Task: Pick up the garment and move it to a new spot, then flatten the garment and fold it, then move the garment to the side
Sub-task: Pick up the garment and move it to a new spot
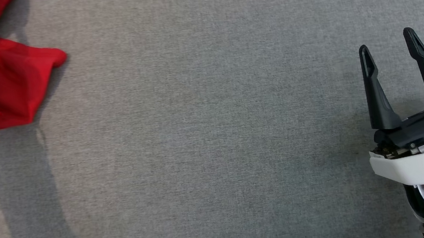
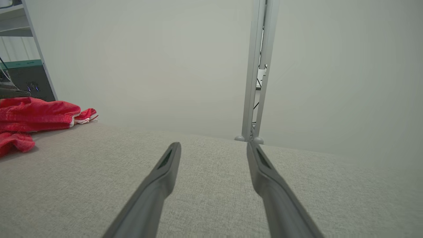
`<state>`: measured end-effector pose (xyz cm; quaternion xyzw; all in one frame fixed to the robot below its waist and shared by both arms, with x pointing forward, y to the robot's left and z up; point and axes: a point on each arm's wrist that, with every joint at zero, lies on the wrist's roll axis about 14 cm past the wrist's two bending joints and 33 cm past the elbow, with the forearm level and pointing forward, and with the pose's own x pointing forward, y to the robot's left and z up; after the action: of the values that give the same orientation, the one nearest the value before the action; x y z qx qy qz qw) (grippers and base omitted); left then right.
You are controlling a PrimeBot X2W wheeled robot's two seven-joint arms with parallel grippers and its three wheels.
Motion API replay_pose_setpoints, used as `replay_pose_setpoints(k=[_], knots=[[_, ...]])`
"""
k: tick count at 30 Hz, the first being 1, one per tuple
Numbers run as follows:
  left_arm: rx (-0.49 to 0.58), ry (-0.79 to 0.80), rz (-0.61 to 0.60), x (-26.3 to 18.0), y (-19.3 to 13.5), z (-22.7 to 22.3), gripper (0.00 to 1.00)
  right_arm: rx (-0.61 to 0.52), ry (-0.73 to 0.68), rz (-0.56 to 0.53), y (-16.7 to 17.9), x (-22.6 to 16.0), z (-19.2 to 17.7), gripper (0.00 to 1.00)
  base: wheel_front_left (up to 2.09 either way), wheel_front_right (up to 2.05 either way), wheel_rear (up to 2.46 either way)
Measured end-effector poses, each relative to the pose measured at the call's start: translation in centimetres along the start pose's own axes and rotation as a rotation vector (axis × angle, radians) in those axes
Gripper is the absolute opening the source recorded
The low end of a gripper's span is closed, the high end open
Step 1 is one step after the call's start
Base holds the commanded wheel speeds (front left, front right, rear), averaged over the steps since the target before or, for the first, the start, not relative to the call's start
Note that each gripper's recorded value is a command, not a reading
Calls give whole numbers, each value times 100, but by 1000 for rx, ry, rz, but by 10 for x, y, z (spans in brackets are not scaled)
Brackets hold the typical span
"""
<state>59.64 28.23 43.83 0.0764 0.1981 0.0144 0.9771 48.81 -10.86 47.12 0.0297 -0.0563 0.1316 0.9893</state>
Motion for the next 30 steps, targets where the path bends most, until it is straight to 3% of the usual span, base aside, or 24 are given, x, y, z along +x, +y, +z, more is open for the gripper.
replay_pose_setpoints(k=[7,14,15,16,17,18,19,20,30], knots=[[12,114,-26,22,-13,-43,100,-15,26,-39,-16,-6,-10,100,0,0,0],[59,161,-3,24,-5,-61,98,-12,35,-49,-19,-9,-11,100,0,0,0],[59,177,0,23,-4,-65,80,-11,35,-48,-19,-9,-11,100,0,0,0],[60,189,3,23,-3,-67,45,-11,34,-47,-18,-9,-11,100,0,0,0],[64,205,6,22,-2,-69,28,-11,34,-46,-18,-9,-11,100,0,0,0],[72,222,9,22,-1,-71,28,-10,35,-45,-17,-9,-11,100,0,0,0],[80,234,10,22,0,-73,5,-10,35,-44,-17,-9,-11,100,0,0,0],[85,239,11,21,1,-74,0,-10,35,-43,-17,-9,-10,100,0,0,0],[130,102,42,14,14,-20,0,-14,4,-40,-14,-12,7,100,0,0,0]])
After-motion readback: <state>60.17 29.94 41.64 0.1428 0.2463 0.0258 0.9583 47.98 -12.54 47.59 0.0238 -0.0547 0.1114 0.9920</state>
